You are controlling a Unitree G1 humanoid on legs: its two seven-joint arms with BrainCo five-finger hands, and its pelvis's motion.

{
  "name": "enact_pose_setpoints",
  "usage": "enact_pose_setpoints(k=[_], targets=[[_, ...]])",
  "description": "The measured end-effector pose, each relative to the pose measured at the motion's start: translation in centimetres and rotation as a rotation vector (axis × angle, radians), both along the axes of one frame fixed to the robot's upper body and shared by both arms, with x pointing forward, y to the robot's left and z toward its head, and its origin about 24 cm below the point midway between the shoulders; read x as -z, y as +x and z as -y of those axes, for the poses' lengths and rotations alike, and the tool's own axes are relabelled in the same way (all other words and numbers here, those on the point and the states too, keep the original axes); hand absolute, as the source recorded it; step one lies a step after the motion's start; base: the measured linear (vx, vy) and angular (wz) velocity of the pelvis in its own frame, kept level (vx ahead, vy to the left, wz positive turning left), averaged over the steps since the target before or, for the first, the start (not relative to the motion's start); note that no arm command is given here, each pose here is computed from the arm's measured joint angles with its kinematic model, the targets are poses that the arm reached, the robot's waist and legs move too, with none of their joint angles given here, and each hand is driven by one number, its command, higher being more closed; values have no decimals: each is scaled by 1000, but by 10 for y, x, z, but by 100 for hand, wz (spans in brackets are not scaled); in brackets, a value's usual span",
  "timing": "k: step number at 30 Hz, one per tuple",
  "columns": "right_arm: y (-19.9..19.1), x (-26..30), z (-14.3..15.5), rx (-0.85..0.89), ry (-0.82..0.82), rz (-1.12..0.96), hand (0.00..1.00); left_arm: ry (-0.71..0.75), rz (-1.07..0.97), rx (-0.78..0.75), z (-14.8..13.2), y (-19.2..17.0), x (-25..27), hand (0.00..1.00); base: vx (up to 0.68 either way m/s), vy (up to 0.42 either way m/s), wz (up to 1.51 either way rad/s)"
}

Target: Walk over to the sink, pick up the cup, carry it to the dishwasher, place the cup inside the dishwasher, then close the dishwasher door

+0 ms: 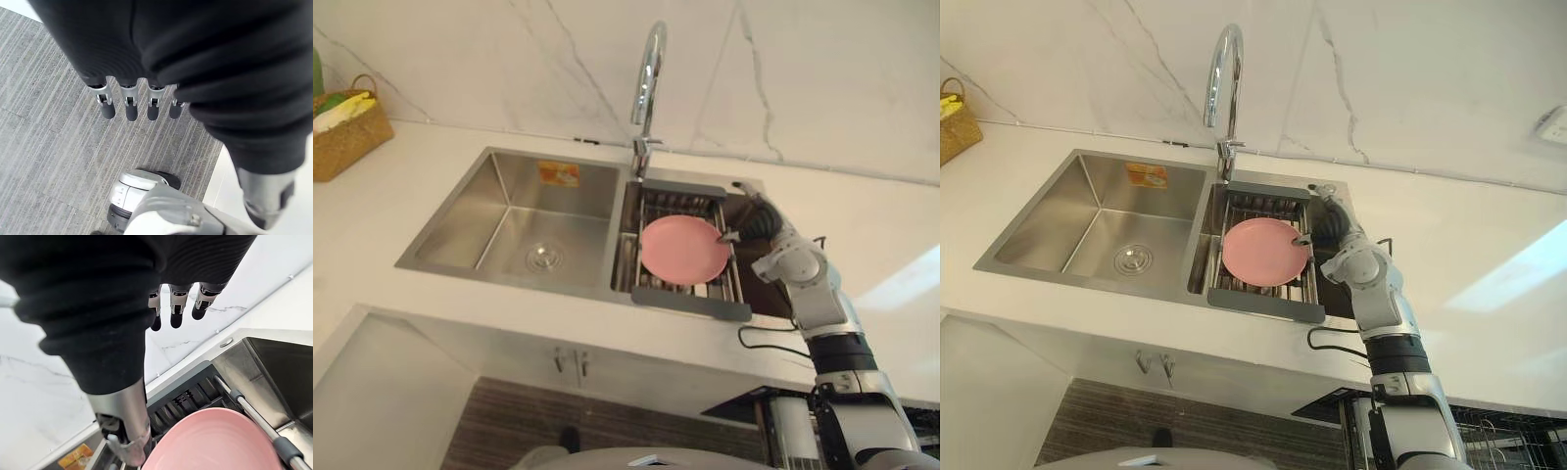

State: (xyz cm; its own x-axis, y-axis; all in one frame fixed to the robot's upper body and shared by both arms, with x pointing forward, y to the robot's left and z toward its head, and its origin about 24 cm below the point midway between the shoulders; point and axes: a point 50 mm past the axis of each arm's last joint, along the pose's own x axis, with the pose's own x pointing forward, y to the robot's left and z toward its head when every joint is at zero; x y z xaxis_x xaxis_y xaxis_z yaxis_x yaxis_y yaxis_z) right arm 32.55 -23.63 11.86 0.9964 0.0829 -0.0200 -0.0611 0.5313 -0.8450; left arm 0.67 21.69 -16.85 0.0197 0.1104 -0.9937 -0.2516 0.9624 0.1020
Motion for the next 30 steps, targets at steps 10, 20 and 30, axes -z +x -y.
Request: enact_pose_setpoints(k=[10,20,30], targets=[[0,23,-19,-117,-231,-56,0,5,-15,161,5,7,1,0,-64,18,6],[-1,23,-11,-106,-327,-77,0,21,-19,222,1,10,-1,0,49,-13,1],[-3,33,-20,-167,-420,-151,0,22,-26,230,1,8,-1,0,-34,2,-5]])
